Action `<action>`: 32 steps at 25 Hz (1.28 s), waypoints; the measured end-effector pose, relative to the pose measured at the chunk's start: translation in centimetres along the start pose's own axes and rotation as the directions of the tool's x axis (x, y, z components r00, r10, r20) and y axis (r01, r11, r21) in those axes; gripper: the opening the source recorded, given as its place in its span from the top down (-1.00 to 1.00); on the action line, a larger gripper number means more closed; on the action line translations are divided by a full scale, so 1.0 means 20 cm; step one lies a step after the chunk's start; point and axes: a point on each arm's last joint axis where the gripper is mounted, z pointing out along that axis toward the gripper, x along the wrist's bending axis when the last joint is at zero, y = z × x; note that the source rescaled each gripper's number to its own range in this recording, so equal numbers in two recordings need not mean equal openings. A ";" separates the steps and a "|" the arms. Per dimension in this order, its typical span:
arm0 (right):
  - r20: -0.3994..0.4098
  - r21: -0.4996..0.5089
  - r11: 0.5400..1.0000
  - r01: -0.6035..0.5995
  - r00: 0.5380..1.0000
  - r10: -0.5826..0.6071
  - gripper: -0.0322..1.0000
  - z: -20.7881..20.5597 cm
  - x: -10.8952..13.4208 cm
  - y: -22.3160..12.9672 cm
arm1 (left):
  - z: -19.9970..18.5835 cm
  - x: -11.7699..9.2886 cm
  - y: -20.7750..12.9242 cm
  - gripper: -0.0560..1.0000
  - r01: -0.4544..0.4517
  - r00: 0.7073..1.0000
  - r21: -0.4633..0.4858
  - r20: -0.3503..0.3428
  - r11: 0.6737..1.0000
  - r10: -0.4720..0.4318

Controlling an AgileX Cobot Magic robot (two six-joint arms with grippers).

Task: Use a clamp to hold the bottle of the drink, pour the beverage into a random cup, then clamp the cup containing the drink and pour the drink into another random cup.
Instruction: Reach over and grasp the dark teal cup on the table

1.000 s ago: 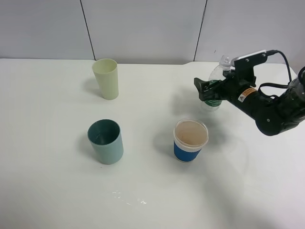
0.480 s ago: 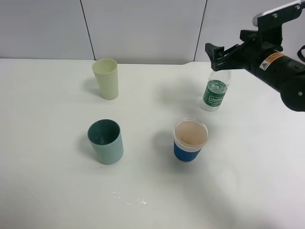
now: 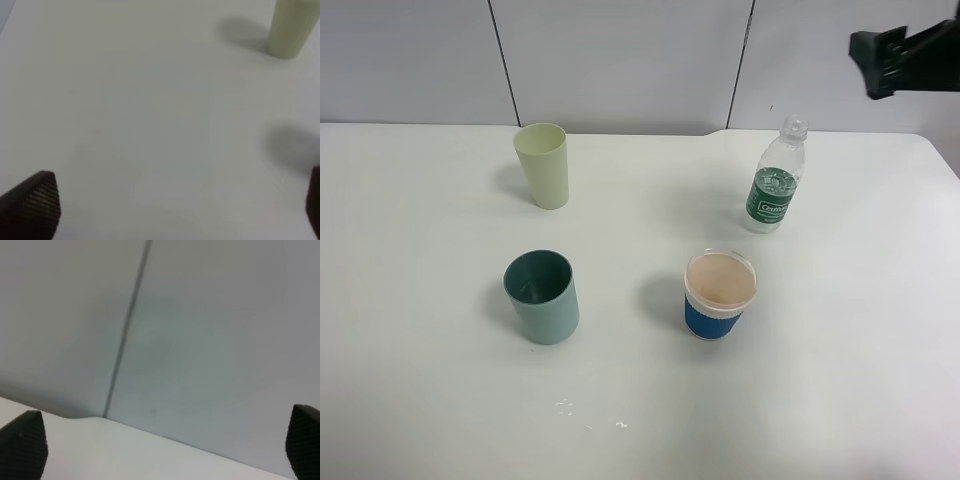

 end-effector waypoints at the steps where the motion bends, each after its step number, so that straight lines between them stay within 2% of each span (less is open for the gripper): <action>1: 0.028 0.002 1.000 -0.002 1.000 0.002 -1.00 -0.05 -0.04 0.03 | 0.00 0.00 0.00 -1.00 0.000 1.000 0.000 0.000 1.000 0.000; 3: 0.079 0.022 1.000 -0.009 0.997 0.007 -1.00 -0.15 -0.09 0.06 | 0.00 0.00 0.00 -1.00 0.000 1.000 0.000 0.000 1.000 0.000; 8: 0.174 -0.040 0.999 0.001 0.985 0.006 -1.00 -0.45 -0.15 0.20 | 0.00 0.00 0.00 -1.00 0.000 1.000 0.000 0.000 1.000 0.000; 12: 0.208 -0.105 0.994 -0.024 0.977 0.046 -1.00 -0.69 -0.14 0.26 | 0.00 0.00 0.00 -1.00 0.000 1.000 0.000 0.000 1.000 0.000; 16: 0.217 -0.114 0.992 -0.058 0.973 0.082 -1.00 -0.91 -0.11 0.26 | 0.00 0.00 0.00 -1.00 0.000 1.000 0.000 0.000 1.000 0.000; 27: 0.197 0.037 0.978 -0.205 0.961 0.194 -1.00 -1.30 0.01 0.07 | 0.00 0.00 0.00 -1.00 0.000 1.000 0.000 0.000 1.000 0.000; 30: 0.196 0.082 0.971 -0.223 0.959 0.204 -1.00 -1.35 0.04 0.02 | 0.00 0.00 0.00 -1.00 0.000 1.000 0.000 0.000 1.000 0.000; 32: 0.192 0.148 0.961 -0.234 0.960 0.204 -1.00 -1.36 0.05 -0.01 | 0.00 0.00 0.00 -1.00 0.000 1.000 0.000 0.000 1.000 0.000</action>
